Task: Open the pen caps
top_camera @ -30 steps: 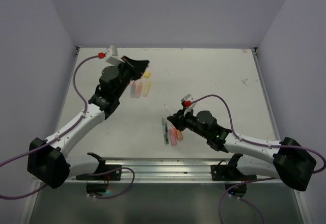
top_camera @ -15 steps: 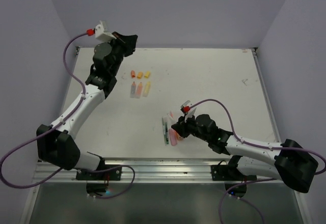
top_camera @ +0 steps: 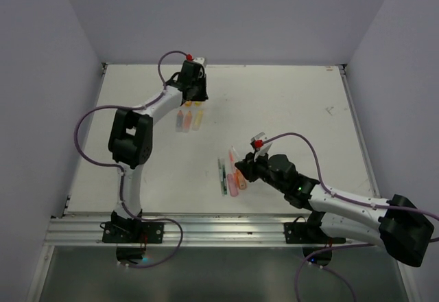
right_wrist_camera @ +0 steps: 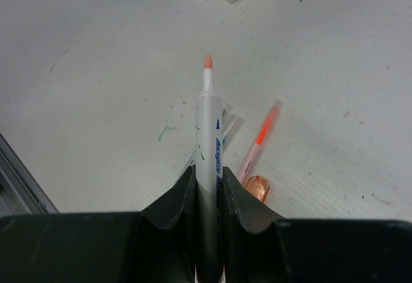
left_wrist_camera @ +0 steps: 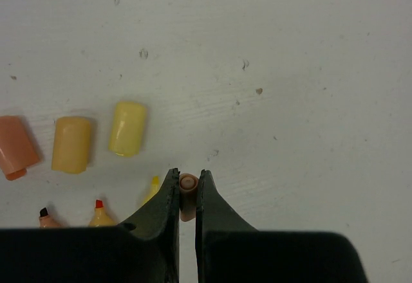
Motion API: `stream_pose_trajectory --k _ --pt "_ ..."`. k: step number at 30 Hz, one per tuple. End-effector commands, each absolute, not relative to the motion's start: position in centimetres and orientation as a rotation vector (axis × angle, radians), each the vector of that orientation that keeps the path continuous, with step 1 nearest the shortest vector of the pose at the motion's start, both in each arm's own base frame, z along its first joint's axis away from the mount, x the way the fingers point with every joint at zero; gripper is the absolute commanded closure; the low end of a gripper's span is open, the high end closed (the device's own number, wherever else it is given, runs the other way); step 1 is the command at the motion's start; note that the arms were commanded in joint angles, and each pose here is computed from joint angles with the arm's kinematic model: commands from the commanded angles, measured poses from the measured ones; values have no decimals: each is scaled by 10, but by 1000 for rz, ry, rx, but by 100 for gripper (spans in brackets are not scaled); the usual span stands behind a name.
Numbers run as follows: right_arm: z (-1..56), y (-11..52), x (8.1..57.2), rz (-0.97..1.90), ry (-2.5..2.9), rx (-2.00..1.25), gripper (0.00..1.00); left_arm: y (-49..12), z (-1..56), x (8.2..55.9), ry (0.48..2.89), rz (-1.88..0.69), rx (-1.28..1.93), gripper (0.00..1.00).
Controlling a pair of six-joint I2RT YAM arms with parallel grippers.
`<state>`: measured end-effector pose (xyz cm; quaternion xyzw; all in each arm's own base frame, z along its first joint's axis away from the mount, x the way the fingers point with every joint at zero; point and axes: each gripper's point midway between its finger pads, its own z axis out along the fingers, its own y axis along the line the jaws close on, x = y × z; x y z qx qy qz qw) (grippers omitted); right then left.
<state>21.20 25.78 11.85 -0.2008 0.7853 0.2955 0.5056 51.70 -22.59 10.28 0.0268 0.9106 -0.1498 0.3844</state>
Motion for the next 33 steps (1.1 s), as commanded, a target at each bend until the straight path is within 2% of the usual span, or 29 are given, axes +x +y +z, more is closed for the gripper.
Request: stream_pose_trajectory --k 1,10,16,18,19,25,30,33 --pt "127 259 221 697 1883 -436 100 -235 116 528 2289 -334 200 98" --pt "125 265 227 675 1902 -443 100 -239 50 543 2344 -231 232 93" --pt "115 268 227 680 1929 -445 100 -240 31 552 2344 -218 207 88" --pt "114 268 227 676 1935 -444 100 -240 30 553 2340 -218 197 84" --pt "113 268 227 676 1935 -444 100 -240 29 553 2341 -216 195 77" --pt "112 269 227 680 1937 -451 100 -235 31 553 2324 -198 165 60" --pt "116 270 227 687 1931 -446 100 -236 48 556 2290 -218 126 54" --pt "124 270 227 695 1912 -440 100 -242 78 554 2252 -278 108 50"
